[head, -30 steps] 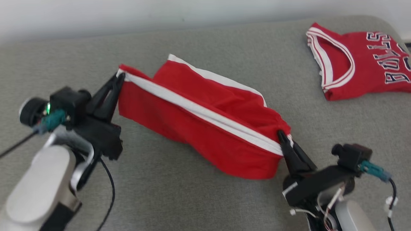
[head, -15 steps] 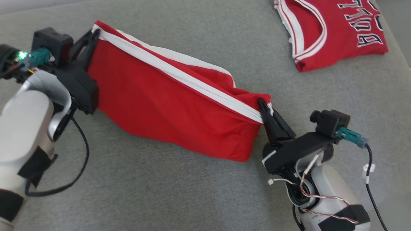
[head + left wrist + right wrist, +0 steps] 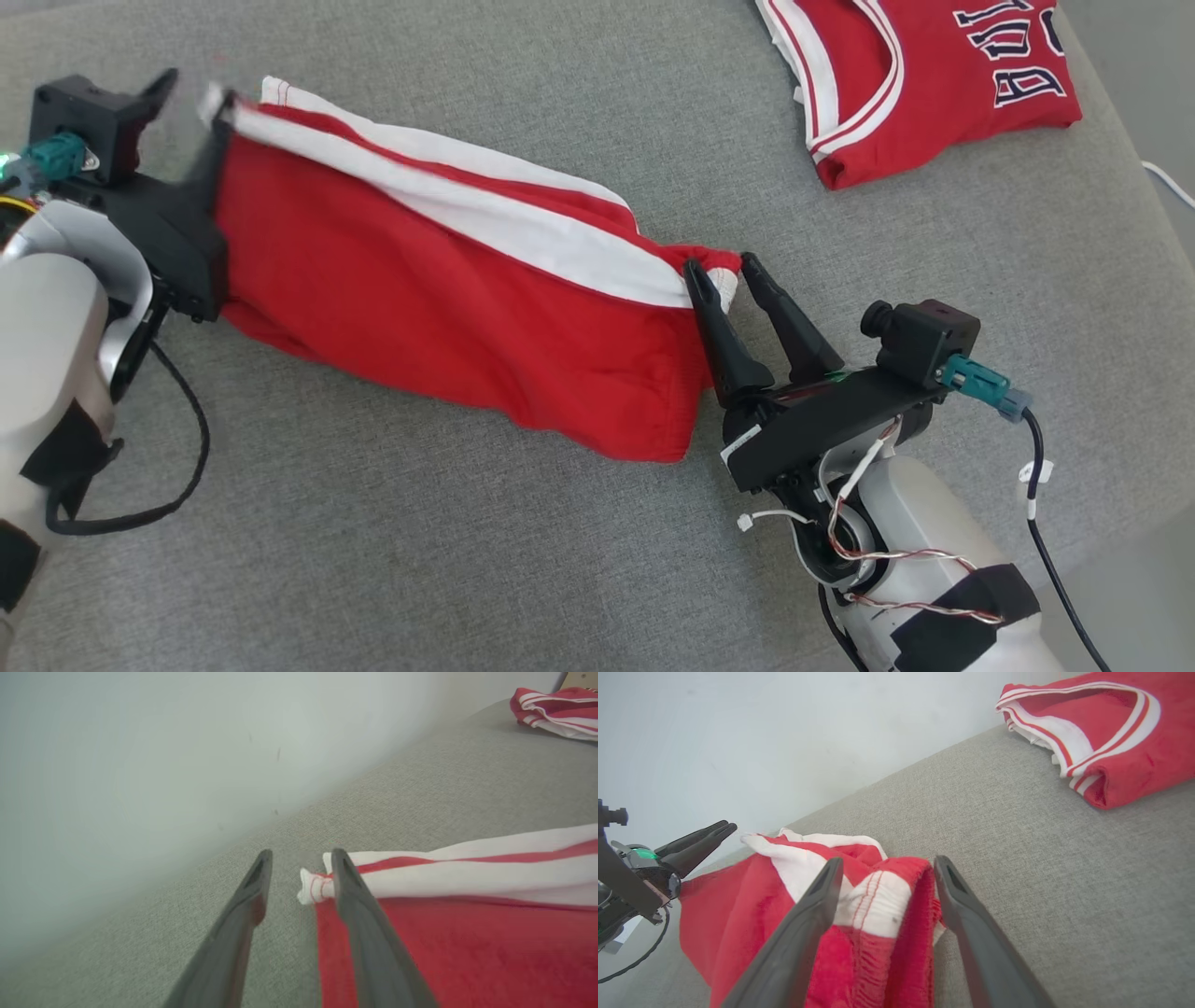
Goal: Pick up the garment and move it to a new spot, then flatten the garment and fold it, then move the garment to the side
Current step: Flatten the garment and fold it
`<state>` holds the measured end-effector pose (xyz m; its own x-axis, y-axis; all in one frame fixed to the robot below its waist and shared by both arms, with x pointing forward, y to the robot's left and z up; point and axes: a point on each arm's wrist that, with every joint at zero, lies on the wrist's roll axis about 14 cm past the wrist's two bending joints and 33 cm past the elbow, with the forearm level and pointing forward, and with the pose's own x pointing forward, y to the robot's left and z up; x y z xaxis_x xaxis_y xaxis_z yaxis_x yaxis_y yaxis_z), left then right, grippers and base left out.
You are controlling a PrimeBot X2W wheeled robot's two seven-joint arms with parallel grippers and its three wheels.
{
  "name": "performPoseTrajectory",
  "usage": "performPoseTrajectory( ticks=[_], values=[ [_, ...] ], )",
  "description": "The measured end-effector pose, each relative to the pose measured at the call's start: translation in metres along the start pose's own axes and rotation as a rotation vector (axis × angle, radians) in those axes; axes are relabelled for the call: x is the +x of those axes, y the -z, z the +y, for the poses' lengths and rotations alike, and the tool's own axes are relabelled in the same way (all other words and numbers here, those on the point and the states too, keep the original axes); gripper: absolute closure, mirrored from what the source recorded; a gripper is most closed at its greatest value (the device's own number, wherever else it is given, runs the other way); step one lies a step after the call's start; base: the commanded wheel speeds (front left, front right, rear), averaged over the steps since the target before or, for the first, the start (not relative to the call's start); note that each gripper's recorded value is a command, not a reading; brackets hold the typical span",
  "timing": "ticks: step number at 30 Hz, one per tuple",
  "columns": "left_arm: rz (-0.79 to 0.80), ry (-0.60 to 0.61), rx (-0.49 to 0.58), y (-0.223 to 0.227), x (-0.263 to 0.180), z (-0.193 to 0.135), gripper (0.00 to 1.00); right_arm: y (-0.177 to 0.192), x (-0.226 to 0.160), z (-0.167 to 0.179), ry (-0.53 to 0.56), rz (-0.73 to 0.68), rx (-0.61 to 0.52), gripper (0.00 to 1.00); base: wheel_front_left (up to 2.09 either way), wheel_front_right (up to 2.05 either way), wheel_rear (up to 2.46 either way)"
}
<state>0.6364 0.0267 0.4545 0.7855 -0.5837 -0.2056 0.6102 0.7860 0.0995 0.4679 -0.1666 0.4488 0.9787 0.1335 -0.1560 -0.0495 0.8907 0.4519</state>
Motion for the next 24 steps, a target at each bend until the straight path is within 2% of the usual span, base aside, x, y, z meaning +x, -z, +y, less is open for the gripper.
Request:
performPoseTrajectory(
  ticks=[11,15,24],
  values=[
    [-0.089,-0.051,-0.061,-0.030,-0.029,0.007,0.00,-0.029,-0.039,-0.002,0.008,-0.125,-0.092,0.00,0.00,0.00,0.00],
    [-0.105,-0.072,-0.060,-0.038,-0.042,0.014,0.00,-0.036,-0.054,-0.003,0.024,-0.166,-0.062,0.00,0.00,0.00,0.00],
    [-0.145,-0.101,-0.029,-0.056,-0.078,0.022,0.00,-0.037,-0.090,0.001,0.040,-0.215,-0.080,0.00,0.00,0.00,0.00]
  ],
)
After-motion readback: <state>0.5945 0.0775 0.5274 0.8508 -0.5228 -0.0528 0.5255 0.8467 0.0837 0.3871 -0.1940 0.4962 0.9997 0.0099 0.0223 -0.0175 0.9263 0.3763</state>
